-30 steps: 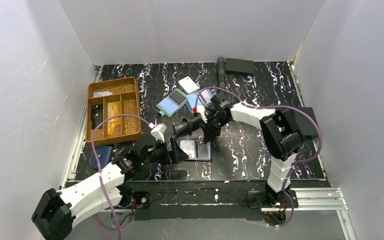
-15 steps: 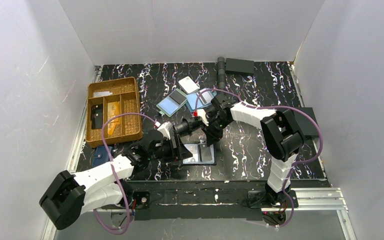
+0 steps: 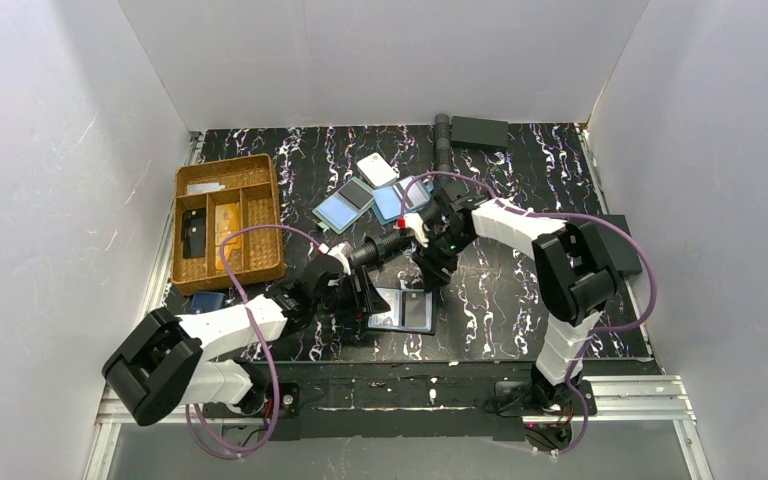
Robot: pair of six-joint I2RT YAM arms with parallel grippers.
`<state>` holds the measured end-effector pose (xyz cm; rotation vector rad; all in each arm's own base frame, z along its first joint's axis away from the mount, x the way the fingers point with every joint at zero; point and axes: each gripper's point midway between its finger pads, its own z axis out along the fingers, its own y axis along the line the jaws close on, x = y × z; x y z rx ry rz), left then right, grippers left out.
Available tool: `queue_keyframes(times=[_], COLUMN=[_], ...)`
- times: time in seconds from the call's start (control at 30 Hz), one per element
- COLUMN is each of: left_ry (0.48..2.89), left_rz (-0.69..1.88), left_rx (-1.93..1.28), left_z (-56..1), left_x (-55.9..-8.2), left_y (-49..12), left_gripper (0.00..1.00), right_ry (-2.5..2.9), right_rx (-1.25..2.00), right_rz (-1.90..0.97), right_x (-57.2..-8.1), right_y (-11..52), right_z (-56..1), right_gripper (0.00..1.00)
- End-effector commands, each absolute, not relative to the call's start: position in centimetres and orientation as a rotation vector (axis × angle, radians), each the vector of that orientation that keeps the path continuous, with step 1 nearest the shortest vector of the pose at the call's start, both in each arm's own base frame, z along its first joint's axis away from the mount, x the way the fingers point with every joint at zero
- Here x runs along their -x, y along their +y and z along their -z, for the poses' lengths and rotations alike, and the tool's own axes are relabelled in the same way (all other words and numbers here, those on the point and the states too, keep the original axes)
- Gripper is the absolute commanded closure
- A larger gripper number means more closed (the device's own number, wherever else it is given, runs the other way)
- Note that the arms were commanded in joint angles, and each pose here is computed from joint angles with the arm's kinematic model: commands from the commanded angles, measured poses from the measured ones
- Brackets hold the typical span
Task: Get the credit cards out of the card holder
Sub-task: Remove the credit card from the card holder.
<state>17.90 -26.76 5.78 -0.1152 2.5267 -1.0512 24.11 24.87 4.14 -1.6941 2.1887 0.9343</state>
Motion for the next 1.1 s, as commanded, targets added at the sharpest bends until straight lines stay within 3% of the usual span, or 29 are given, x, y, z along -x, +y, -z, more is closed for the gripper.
queue_keyframes(times=[0.0,0.33,0.5,0.7,1.07], left_ry=[2.494,2.544,2.584,2.604,2.642], left_rz=[1.053,1.003,0.953,0.918,0.930], left_rx=[0.123,0.093,0.107,0.095,0.082], left_z=[-6.8,-5.3,-4.3,-4.2,-3.7], left_x=[-19.1,-19.2,-19.0,-19.0,-18.5], left_y=[-27.6,-27.7,-27.3,-26.9,-27.2], left_gripper=[0.45,0.48,0.47,0.46,0.46], right_ry=[2.111,2.078,2.072,2.165,2.364], right_rx=[1.629,1.584,1.512,1.454,1.296], right_rz=[-0.932,-1.066,-1.293,-1.409,-1.412], right_x=[-25.1,-24.2,-22.5,-20.7,-20.5], right_y=[24.7,25.5,27.0,28.9,30.0], right_z=[-7.5,-8.7,-9.1,-6.9,-4.0], right_gripper=[0.37,0.37,0.38,0.55,0.63])
